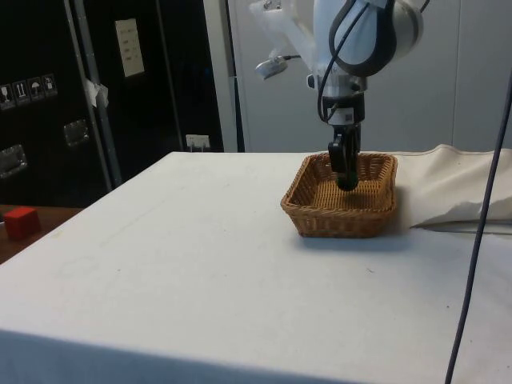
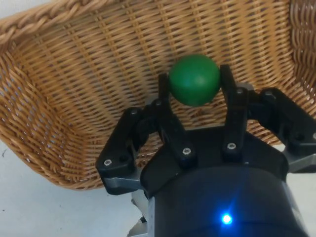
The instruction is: Pick up the ball and place it into the basket.
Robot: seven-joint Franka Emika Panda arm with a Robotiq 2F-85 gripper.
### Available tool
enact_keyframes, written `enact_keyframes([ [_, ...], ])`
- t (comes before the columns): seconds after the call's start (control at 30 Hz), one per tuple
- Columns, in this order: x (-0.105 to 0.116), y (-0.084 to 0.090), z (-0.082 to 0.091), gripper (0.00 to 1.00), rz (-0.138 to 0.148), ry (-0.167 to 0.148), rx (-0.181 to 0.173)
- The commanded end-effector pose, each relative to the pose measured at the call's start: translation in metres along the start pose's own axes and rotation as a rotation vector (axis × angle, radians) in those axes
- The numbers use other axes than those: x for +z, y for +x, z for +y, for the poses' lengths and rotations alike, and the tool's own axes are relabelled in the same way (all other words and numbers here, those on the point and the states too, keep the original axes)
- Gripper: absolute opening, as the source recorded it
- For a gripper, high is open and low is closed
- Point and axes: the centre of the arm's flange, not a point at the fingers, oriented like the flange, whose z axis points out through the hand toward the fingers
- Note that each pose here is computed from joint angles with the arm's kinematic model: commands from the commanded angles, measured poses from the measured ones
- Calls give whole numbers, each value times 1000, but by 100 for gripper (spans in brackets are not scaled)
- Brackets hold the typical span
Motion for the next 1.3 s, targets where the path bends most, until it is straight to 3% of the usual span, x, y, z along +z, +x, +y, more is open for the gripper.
enact_keyframes([
  [0.0,-1,0,0,6,3,5,1],
  [0.03,0,0,0,20,0,0,0],
  [0.07,-1,-1,0,20,1,5,1],
  [0.23,-1,0,0,63,1,4,2],
  [0.33,0,0,0,98,0,3,3],
  [0.7,-3,2,1,100,7,3,3],
  [1.0,-27,13,-2,100,24,34,3],
  [1.03,-24,7,-2,100,32,47,2],
  [1.07,-29,14,-3,100,26,37,1],
  [1.27,-44,22,-12,100,35,54,-18],
])
